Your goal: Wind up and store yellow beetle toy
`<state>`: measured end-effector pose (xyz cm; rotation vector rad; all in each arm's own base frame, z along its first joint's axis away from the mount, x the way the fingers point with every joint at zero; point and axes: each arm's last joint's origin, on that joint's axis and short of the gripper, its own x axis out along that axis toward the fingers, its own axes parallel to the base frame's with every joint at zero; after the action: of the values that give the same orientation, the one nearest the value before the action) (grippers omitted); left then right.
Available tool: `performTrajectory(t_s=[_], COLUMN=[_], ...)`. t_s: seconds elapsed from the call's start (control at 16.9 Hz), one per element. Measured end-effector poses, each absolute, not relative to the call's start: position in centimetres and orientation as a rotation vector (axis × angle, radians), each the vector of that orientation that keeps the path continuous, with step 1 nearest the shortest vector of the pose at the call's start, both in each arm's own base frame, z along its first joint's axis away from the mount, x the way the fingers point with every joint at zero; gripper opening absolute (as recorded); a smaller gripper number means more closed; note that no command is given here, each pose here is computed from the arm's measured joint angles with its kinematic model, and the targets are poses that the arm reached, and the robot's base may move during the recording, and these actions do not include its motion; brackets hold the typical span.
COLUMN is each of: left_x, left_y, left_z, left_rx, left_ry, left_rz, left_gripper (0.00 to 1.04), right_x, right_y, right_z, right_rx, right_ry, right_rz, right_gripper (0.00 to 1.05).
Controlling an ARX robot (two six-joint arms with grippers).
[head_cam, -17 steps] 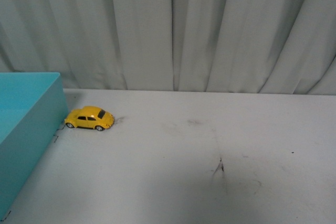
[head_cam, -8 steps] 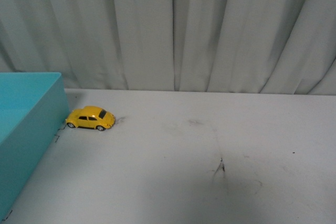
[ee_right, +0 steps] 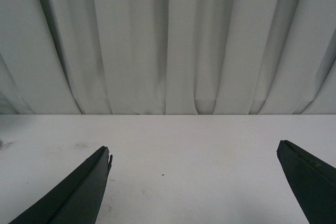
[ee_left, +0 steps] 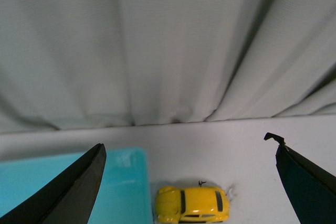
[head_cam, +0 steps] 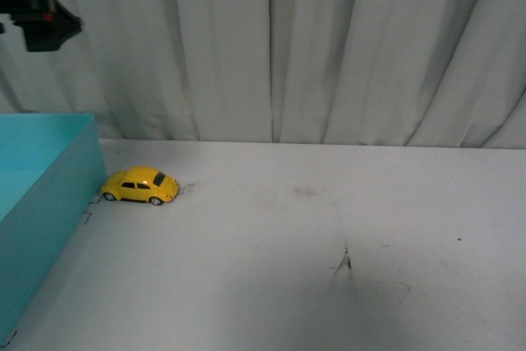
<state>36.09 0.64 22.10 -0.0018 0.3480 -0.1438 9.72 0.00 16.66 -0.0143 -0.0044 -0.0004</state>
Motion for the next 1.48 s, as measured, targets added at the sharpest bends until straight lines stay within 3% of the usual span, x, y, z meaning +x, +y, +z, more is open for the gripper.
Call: performTrajectory(t_s=[0.24,0.65,0.95,1.48], left_x=[41.1,43.8,47.4,48.7], left_y=[-2.7,-5.9,-5.4,-5.0], left_z=[21.0,16.2,14.1,11.4], left_rx=[0.203,0.696,1.082,1.318], left_ry=[0.405,0.625,0.759,0.911], left_rz=[-0.429,-0.811,-0.913,-1.014], left_gripper=[0.98,0.98,0.98,0.98], right_x=[9.7,9.7,9.7,9.7], right_y=[0.0,0.0,0.0,0.0], right_z=[16.7,16.7,16.7,16.7], right_rx=[-0.015,-0.015,-0.015,-0.015], right_ry=[-0.004,-0.004,-0.004,-0.004], right_rz=[0.000,0.000,0.000,0.000], right_gripper=[0.98,0.98,0.98,0.98])
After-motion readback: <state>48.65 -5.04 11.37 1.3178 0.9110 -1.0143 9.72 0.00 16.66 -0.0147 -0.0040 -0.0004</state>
